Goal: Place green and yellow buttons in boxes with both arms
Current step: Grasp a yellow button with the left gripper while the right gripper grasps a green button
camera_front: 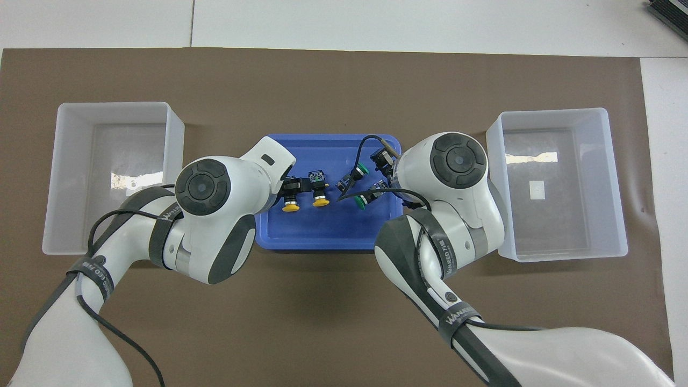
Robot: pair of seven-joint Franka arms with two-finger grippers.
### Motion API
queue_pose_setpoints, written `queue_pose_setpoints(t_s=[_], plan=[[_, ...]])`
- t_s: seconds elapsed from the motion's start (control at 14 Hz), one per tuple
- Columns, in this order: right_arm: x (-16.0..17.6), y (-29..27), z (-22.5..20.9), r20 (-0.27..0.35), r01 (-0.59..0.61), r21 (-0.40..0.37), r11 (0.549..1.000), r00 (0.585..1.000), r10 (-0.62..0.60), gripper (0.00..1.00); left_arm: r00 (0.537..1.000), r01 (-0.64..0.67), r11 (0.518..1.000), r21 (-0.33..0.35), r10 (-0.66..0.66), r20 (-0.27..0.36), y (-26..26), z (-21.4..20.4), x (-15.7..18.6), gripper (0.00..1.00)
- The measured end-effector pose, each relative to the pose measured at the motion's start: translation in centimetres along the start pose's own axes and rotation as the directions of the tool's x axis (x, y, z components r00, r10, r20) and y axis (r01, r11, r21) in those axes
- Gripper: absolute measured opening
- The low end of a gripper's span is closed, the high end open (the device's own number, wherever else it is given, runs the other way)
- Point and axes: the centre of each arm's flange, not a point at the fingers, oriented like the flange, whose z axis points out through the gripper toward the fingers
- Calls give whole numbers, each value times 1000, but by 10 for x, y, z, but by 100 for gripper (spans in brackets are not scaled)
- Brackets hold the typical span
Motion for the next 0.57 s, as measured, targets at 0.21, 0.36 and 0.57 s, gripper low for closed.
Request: queue_pose_setpoints(t_s=[0.21,0.36,0.57], plan=[[-4,8,14,9,-9,5,1000,1000,9,100,1000,-17,1000,0,17,6,10,19,-7,100],[-15,8,25,10,8,10,1000,1000,-8,95,1000,-23,1000,4,23,15,13,30,-11,100],[-29,8,45,13,26,1,1000,1000,-26,92,1000,-24,1000,7,23,19,11,38,-14,99]])
